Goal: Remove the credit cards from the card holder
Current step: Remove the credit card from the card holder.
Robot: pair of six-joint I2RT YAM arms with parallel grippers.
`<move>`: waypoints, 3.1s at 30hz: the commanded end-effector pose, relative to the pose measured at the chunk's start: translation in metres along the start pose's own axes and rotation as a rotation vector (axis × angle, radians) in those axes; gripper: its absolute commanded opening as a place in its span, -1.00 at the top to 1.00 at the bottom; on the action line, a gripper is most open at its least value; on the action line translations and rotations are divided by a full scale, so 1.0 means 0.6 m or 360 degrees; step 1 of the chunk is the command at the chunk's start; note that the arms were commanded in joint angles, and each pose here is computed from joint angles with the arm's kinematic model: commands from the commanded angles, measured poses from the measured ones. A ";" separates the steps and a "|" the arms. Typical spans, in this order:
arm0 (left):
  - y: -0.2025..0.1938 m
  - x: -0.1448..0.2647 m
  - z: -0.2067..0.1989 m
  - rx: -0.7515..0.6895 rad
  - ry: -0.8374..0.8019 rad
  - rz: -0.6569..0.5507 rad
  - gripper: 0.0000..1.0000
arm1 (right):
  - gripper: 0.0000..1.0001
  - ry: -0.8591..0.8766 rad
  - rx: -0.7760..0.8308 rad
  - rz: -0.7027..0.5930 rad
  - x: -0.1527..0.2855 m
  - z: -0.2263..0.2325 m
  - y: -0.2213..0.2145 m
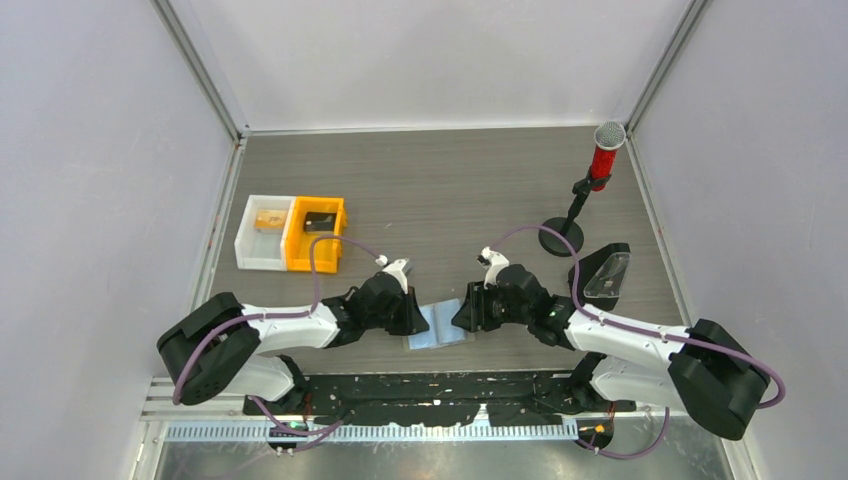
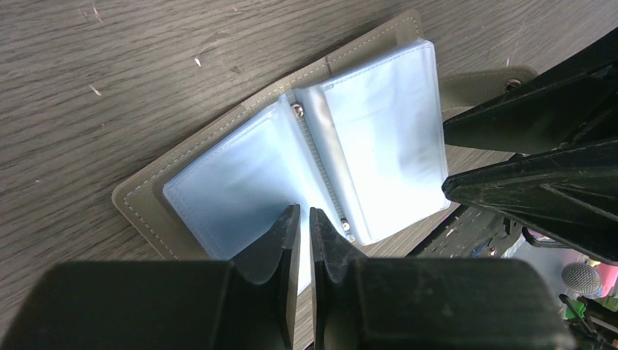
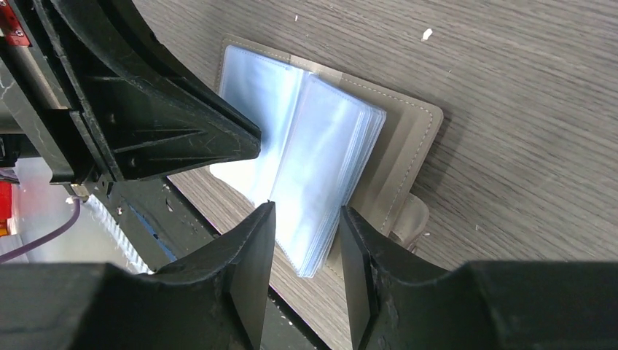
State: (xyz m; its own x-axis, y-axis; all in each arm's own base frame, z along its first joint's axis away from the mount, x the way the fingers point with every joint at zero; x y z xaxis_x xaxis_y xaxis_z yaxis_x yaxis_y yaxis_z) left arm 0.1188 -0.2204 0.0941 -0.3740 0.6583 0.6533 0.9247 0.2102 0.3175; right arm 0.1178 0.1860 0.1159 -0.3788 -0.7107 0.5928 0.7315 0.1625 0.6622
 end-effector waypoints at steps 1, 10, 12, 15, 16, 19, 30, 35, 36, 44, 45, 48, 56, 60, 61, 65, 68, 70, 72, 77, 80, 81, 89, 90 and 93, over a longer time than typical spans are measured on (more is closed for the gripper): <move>0.001 0.002 -0.008 -0.0013 -0.0049 -0.0012 0.75 | 0.09 0.0079 0.0026 -0.0138 0.006 0.017 0.028; 0.002 0.010 -0.009 -0.0011 -0.0054 -0.0028 0.72 | -0.05 0.0013 -0.0016 -0.0147 0.007 0.014 0.029; 0.002 0.013 -0.009 -0.0019 -0.0047 -0.0032 0.71 | -0.04 0.0001 -0.0017 -0.0146 0.008 0.013 0.029; 0.004 0.019 -0.012 -0.0021 -0.0059 -0.0044 0.71 | 0.04 0.0008 -0.0022 -0.0148 0.008 0.013 0.029; 0.004 0.020 -0.013 -0.0021 -0.0060 -0.0046 0.70 | 0.08 0.0014 -0.0027 -0.0146 0.007 0.014 0.029; 0.005 0.024 -0.015 -0.0022 -0.0068 -0.0051 0.70 | 0.15 0.0013 -0.0027 -0.0152 0.007 0.014 0.030; 0.002 0.037 0.002 -0.0046 0.0038 -0.0087 0.67 | 0.14 -0.0082 -0.0057 -0.0152 0.000 0.002 0.021; -0.002 0.031 0.010 -0.0042 0.0062 -0.0064 0.66 | 0.12 -0.0115 -0.0068 -0.0113 -0.010 -0.004 0.017; -0.003 0.029 0.012 -0.0040 0.0069 -0.0059 0.66 | 0.12 -0.0113 -0.0069 -0.0110 -0.012 -0.004 0.017; -0.014 0.017 0.027 -0.0013 0.0071 -0.0021 0.67 | 0.12 -0.0116 -0.0083 -0.0057 -0.023 -0.007 0.011; -0.014 0.017 0.027 -0.0013 0.0070 -0.0019 0.67 | 0.11 -0.0112 -0.0082 -0.0059 -0.023 -0.007 0.011; -0.014 0.017 0.026 -0.0015 0.0063 -0.0018 0.67 | 0.12 -0.0094 -0.0084 -0.0064 -0.024 -0.004 0.015; -0.015 0.017 0.026 -0.0018 0.0060 -0.0013 0.67 | 0.11 -0.0065 -0.0102 -0.0058 -0.028 -0.001 0.017; -0.015 0.016 0.027 -0.0013 0.0060 -0.0011 0.67 | 0.12 -0.0048 -0.0106 -0.0063 -0.027 0.002 0.019; -0.015 0.016 0.027 -0.0013 0.0060 -0.0011 0.67 | 0.12 -0.0041 -0.0105 -0.0066 -0.026 0.003 0.020; -0.015 0.016 0.025 -0.0013 0.0052 -0.0009 0.67 | 0.15 0.0013 -0.0100 -0.0101 -0.021 0.010 0.027; -0.015 0.017 0.025 -0.0011 0.0051 -0.0011 0.66 | 0.16 0.0054 -0.0105 -0.0125 -0.017 0.016 0.031; -0.015 0.017 0.025 -0.0011 0.0050 -0.0010 0.67 | 0.17 0.0082 -0.0112 -0.0140 -0.015 0.019 0.032; -0.015 0.017 0.025 -0.0009 0.0048 -0.0009 0.67 | 0.18 0.0103 -0.0122 -0.0147 -0.014 0.021 0.033; -0.015 0.018 0.023 -0.0007 0.0037 -0.0006 0.66 | 0.20 0.0133 -0.0129 -0.0166 -0.011 0.024 0.035; -0.014 0.019 0.020 -0.0002 0.0025 -0.0008 0.66 | 0.20 0.0153 -0.0130 -0.0162 -0.011 0.027 0.036; -0.014 0.020 0.019 -0.0001 0.0019 -0.0008 0.66 | 0.20 0.0158 -0.0134 -0.0161 -0.011 0.027 0.036; -0.008 0.029 0.006 -0.0005 -0.0023 -0.0027 0.66 | 0.24 0.0237 -0.0139 -0.0166 -0.014 0.041 0.041; -0.008 0.030 0.005 -0.0005 -0.0026 -0.0029 0.66 | 0.24 0.0239 -0.0140 -0.0166 -0.015 0.043 0.042; -0.005 0.037 0.001 -0.0007 -0.0035 -0.0042 0.65 | 0.26 0.0253 -0.0142 -0.0161 -0.017 0.047 0.041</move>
State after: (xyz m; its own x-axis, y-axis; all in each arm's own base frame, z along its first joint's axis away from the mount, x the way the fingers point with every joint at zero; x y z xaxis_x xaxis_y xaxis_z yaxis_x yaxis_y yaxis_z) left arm 0.1091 -0.2061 0.0980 -0.3870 0.6513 0.6528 0.9194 0.2187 0.3269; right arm 0.1201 0.2047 0.1237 -0.3622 -0.7782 0.5131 0.7689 0.0617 0.6363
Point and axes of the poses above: each gripper's point midway between its finger pads, its own x axis back along the fingers, its own z axis along the line the jaws close on, y = z × x, the point moved 10 cm from there along x, back along the fingers, and after that the axes turned 12 degrees about x, right-handed, at the moved point
